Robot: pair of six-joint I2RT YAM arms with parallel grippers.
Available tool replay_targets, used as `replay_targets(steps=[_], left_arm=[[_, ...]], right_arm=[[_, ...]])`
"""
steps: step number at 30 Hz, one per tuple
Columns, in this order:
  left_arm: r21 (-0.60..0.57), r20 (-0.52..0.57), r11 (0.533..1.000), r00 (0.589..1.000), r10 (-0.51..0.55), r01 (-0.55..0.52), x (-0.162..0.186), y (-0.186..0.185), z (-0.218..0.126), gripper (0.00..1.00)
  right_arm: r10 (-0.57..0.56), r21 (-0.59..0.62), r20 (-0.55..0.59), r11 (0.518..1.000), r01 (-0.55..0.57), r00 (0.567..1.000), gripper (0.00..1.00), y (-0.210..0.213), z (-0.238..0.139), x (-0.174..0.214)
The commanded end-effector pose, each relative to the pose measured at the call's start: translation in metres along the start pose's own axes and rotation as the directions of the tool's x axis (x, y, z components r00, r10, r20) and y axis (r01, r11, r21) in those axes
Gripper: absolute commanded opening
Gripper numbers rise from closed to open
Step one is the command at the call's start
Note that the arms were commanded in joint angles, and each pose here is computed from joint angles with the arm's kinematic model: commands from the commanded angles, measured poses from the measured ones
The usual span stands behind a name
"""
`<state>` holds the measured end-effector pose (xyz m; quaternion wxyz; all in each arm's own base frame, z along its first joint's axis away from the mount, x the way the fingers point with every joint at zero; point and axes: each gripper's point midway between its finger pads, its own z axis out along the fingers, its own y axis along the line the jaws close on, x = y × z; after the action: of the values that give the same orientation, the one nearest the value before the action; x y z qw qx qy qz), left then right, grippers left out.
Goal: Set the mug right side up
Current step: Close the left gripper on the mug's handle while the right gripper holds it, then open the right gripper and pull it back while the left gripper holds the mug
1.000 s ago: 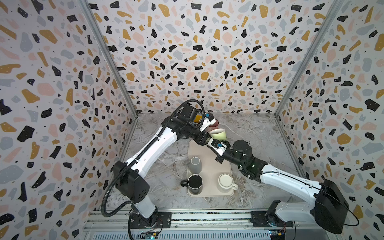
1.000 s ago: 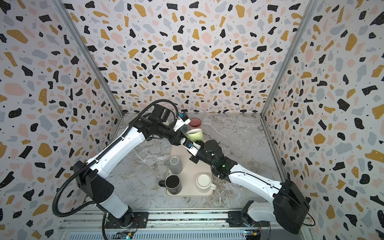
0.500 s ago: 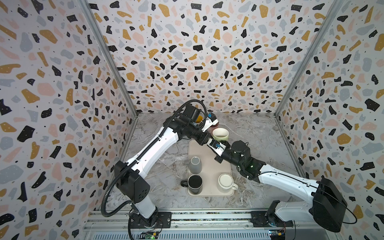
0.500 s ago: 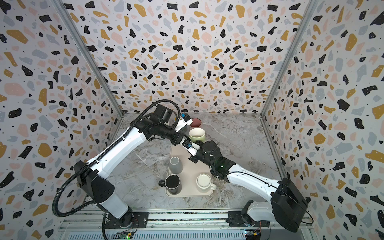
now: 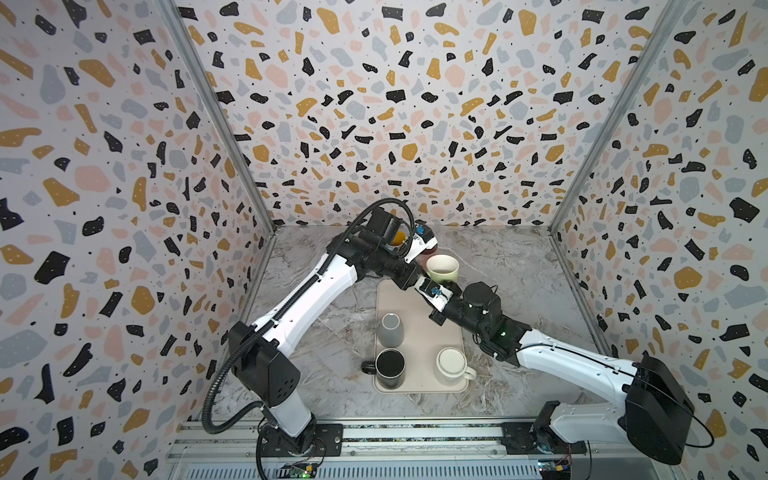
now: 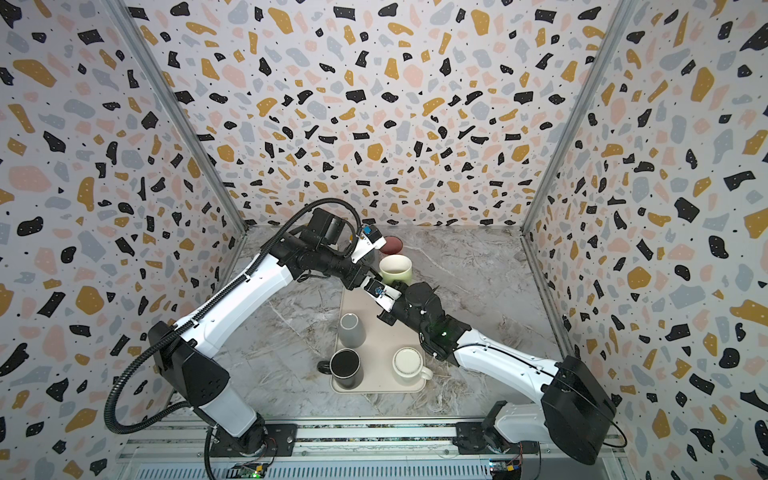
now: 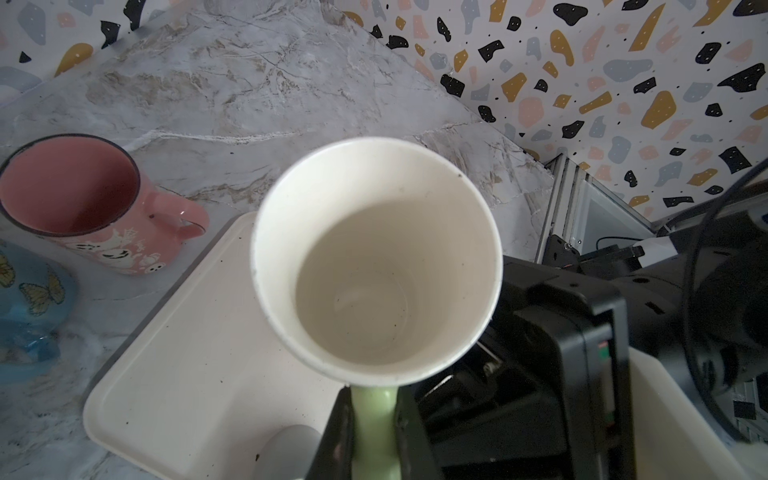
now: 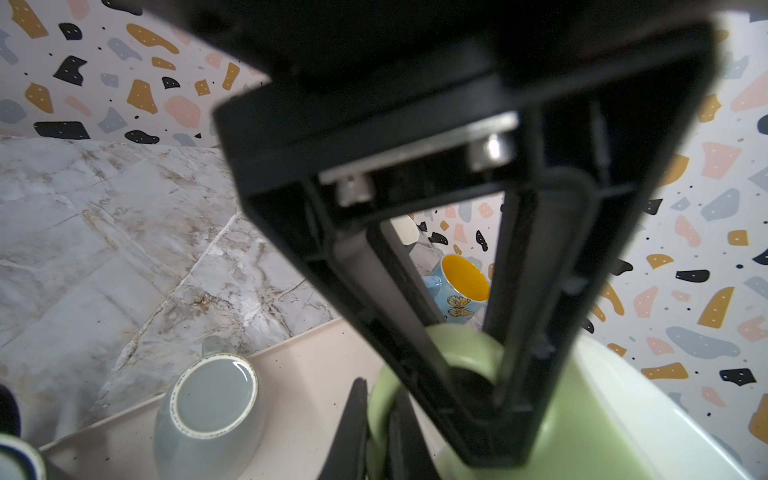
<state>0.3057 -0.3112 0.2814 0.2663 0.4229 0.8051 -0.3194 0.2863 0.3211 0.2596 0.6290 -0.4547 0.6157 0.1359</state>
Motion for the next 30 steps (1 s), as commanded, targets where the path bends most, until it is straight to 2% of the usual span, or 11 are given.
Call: replay_targets(steps=[1, 3, 8, 13, 21, 30], left_arm=[[-0.066, 0.033, 0.997, 0.998, 0.050, -0.048, -0.008, 0.009, -0.010, 0.00], [-0.070, 0.037, 0.996, 0.998, 0.049, -0.047, -0.010, 0.010, -0.010, 0.00], [-0.087, 0.039, 0.995, 0.998, 0.048, -0.044, -0.011, 0.013, -0.010, 0.00], [-0.104, 0.052, 0.994, 0.998, 0.047, -0.041, -0.014, 0.017, -0.010, 0.00], [-0.199, 0.126, 0.980, 0.992, 0.018, 0.007, -0.029, 0.039, -0.018, 0.00], [-0.383, 0.314, 0.910, 0.949, -0.035, 0.161, -0.027, 0.091, -0.056, 0.00]], right_arm=[[-0.009, 0.110, 0.171, 0.994, -0.010, 0.985, 0.09, -0.031, -0.022, -0.055], [-0.009, 0.116, 0.167, 0.993, -0.011, 0.986, 0.12, -0.032, -0.023, -0.054], [-0.008, 0.128, 0.162, 0.992, -0.013, 0.987, 0.29, -0.034, -0.023, -0.052], [-0.008, 0.136, 0.156, 0.991, -0.013, 0.988, 0.34, -0.035, -0.024, -0.051], [0.001, 0.152, 0.119, 0.988, -0.019, 0.993, 0.35, -0.038, -0.033, -0.046], [0.033, 0.210, 0.119, 0.976, -0.058, 0.992, 0.33, -0.049, -0.054, -0.044]])
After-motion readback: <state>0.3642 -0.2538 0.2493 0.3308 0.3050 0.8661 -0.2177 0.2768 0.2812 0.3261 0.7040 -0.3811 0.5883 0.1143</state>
